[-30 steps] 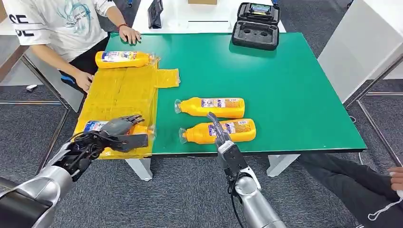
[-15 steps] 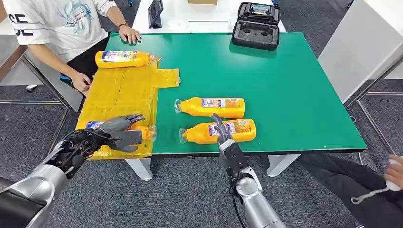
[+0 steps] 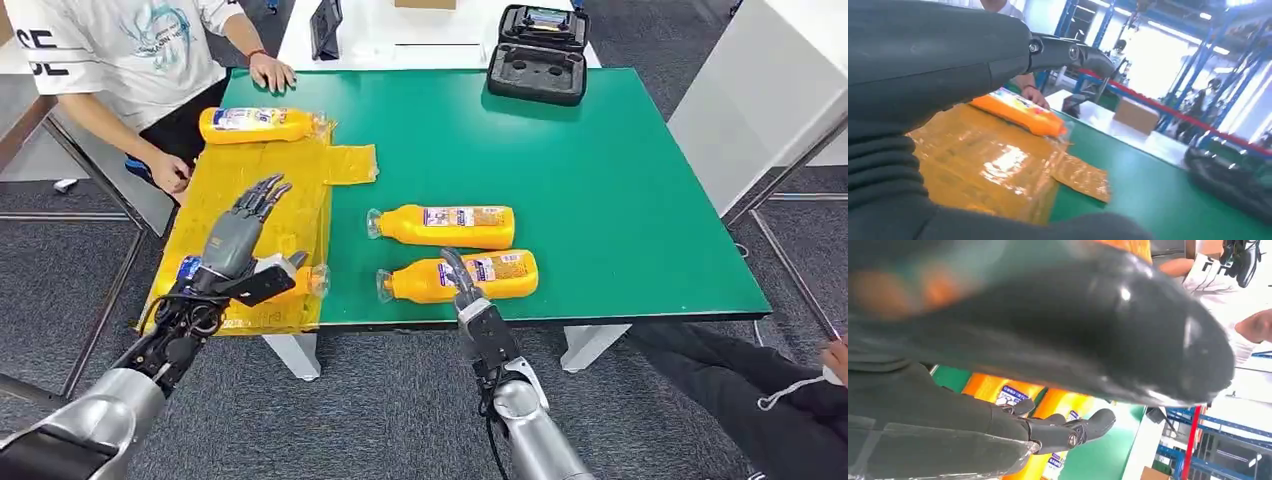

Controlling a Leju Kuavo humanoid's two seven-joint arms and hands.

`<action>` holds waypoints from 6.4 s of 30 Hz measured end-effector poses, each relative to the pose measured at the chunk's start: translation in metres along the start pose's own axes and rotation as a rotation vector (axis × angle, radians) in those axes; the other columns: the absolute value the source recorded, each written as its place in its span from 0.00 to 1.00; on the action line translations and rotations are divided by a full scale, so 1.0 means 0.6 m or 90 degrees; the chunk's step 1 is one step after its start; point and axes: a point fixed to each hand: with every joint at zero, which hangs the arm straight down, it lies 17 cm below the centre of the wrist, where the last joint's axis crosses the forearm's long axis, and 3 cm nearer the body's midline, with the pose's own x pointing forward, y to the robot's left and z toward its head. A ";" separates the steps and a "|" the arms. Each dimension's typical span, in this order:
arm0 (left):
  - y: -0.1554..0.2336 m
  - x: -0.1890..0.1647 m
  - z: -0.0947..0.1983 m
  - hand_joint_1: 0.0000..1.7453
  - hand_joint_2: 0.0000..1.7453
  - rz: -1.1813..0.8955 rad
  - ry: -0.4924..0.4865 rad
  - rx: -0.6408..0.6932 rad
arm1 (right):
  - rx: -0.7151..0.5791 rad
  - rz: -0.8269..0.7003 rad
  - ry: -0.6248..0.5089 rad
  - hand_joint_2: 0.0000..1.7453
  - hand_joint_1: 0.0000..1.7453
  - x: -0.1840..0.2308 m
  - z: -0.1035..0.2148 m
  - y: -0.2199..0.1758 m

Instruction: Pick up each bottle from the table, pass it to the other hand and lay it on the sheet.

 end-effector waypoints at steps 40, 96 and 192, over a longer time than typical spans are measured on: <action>0.176 0.055 0.117 0.00 1.00 0.441 0.155 0.467 | 0.238 0.413 0.055 1.00 0.00 0.056 -0.148 -0.134; 0.147 0.030 0.153 0.00 1.00 0.484 0.202 0.464 | 0.403 0.509 0.268 1.00 0.00 -0.126 -0.072 -0.150; 0.131 0.076 0.181 0.00 1.00 0.733 0.173 0.470 | 0.145 0.197 -0.084 1.00 1.00 0.039 -0.083 -0.036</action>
